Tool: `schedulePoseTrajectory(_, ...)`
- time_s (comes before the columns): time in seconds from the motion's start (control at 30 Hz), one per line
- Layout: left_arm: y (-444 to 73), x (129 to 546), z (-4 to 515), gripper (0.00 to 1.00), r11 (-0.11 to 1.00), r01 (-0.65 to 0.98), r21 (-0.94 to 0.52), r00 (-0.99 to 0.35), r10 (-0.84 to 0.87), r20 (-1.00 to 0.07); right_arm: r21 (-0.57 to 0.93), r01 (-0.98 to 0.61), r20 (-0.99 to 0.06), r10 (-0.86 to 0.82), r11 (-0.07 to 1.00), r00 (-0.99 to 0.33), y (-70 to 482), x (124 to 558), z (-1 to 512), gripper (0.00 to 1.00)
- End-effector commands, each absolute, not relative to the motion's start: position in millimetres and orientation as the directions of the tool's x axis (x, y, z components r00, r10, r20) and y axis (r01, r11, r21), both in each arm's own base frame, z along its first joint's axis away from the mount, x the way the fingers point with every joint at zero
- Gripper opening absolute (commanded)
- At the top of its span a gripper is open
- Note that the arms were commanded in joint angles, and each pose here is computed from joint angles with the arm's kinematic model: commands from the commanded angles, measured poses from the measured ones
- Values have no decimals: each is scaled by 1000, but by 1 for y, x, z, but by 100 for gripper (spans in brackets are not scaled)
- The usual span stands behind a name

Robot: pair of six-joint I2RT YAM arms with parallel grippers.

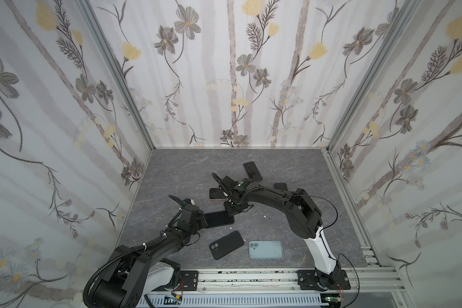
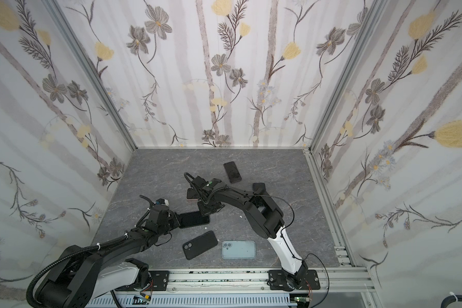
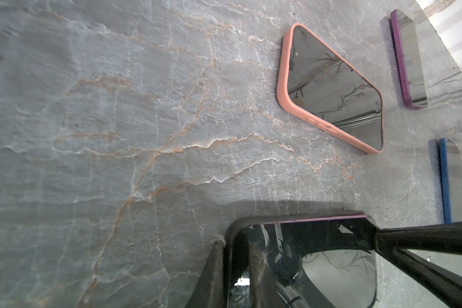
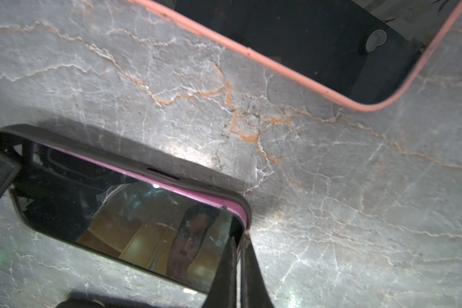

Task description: Put the phone into the phone case

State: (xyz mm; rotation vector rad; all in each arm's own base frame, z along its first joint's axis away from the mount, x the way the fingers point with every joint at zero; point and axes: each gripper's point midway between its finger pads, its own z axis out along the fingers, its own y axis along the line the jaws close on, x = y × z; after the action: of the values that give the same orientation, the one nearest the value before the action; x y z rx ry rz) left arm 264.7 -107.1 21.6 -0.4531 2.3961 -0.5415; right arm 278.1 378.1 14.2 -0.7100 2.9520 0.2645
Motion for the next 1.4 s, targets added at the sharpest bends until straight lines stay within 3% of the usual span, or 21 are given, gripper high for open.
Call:
schedulePoseTrajectory(0.0, -103, 254, 10, 16, 869, -204, -451, -769, -427, -476, 163, -471, -47, -470, 867, -882, 374, 261, -18, 5)
schedulePoseTrajectory(0.37, -102, 254, 9, 16, 869, -207, -449, -769, -428, -474, 171, -464, -7, -470, 869, -883, 370, 254, -37, 5)
schedulePoseTrajectory(0.6, -102, 256, 13, 16, 867, -206, -454, -761, -434, -483, 179, -471, -131, -453, 864, -882, 380, 271, 11, 8)
schedulePoseTrajectory(0.7, -104, 262, 27, 17, 860, -198, -470, -747, -443, -497, 194, -534, -240, -488, 823, -839, 392, 282, 47, 20)
schedulePoseTrajectory(0.87, -103, 278, 78, 23, 847, -162, -506, -667, -473, -576, 143, -714, -458, -593, 686, -662, 410, 295, 105, 42)
schedulePoseTrajectory(1.0, -100, 287, 126, 33, 852, -116, -510, -600, -470, -648, 84, -871, -577, -689, 484, -438, 423, 286, 135, 65)
schedulePoseTrajectory(1.1, -95, 288, 161, 44, 856, -84, -509, -541, -469, -699, 7, -951, -625, -741, 309, -246, 427, 275, 139, 99)
schedulePoseTrajectory(1.3, -79, 283, 209, 57, 895, -38, -445, -438, -415, -798, -76, -988, -535, -842, 134, -73, 425, 273, 96, 100)
schedulePoseTrajectory(1.37, -69, 280, 213, 71, 912, -55, -406, -408, -392, -825, -82, -993, -506, -862, 85, -32, 424, 270, 78, 100)
